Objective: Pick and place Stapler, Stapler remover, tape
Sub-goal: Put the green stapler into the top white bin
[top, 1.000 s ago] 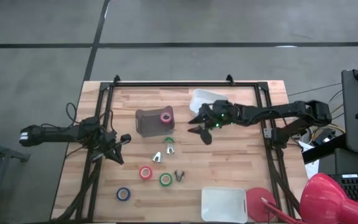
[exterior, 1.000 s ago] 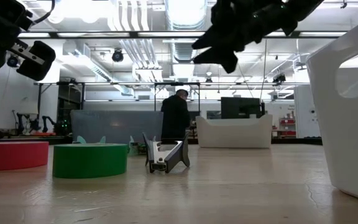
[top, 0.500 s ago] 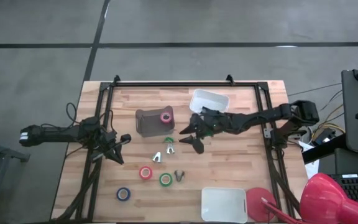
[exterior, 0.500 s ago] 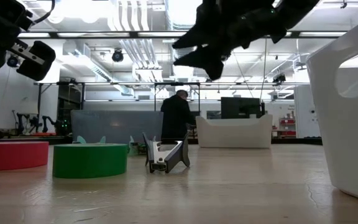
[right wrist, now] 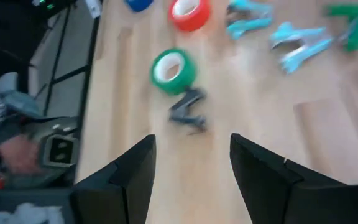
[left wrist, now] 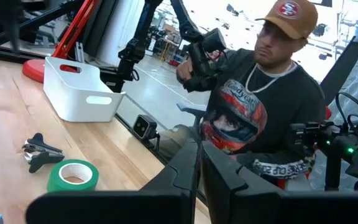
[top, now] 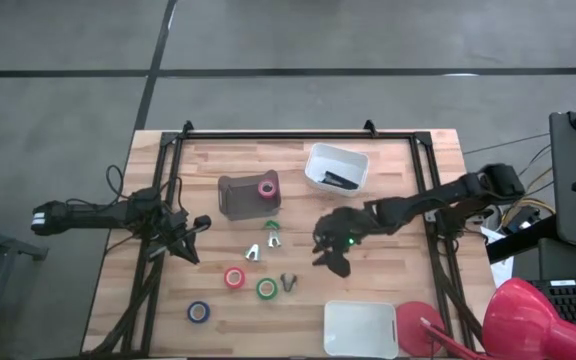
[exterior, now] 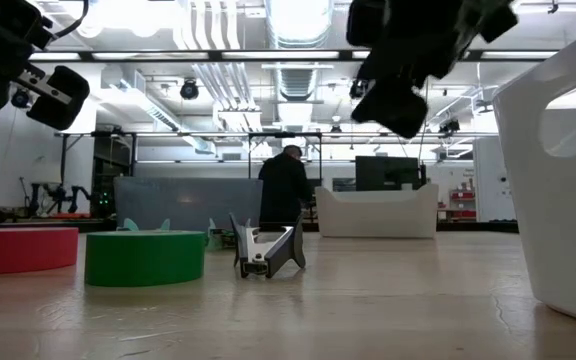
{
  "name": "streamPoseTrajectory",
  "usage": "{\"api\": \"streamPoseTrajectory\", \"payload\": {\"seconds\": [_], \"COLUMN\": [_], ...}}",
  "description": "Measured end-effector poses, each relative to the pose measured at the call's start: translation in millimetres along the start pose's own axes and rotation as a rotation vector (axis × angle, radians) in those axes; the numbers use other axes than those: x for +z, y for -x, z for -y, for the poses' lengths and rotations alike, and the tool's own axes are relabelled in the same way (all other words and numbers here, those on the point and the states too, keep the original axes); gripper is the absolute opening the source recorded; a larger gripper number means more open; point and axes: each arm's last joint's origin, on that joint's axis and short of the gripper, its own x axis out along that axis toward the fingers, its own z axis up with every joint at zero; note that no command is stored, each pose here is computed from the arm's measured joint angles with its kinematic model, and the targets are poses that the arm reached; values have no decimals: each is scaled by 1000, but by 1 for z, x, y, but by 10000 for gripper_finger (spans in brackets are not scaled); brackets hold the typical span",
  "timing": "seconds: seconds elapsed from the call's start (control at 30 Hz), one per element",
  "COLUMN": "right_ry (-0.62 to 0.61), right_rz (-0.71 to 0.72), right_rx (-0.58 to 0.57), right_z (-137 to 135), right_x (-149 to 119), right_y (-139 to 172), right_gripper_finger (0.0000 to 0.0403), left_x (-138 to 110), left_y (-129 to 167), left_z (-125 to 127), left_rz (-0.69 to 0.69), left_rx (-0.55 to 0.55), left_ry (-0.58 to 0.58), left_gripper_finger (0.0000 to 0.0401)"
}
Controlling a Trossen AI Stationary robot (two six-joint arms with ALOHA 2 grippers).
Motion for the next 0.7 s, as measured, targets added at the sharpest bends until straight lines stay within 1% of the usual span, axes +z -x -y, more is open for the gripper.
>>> {"api": "streamPoseTrajectory", "payload": {"seconds": [0.1, 0.37, 0.47, 0.7], "right_ry": [-19, -157, -188, -183], "right_rz": [-16, -35, -29, 21], "right_rx": [35, 64, 58, 17], "right_z": [-15, -39, -43, -43], "right_x": [-7, -16, -18, -11], "right_y": [-1, -2, -2, -3], "right_gripper_finger": [195, 187, 187, 182], "left_x": [0, -1, -1, -1], "left_y": [0, 0, 0, 0], "left_z": [0, 0, 0, 0], "left_rz": [-2, -5, -5, -5], "left_rx": [1, 2, 2, 2], "left_ry": [3, 7, 7, 8], "left_gripper_finger": [23, 23, 23, 23]}}
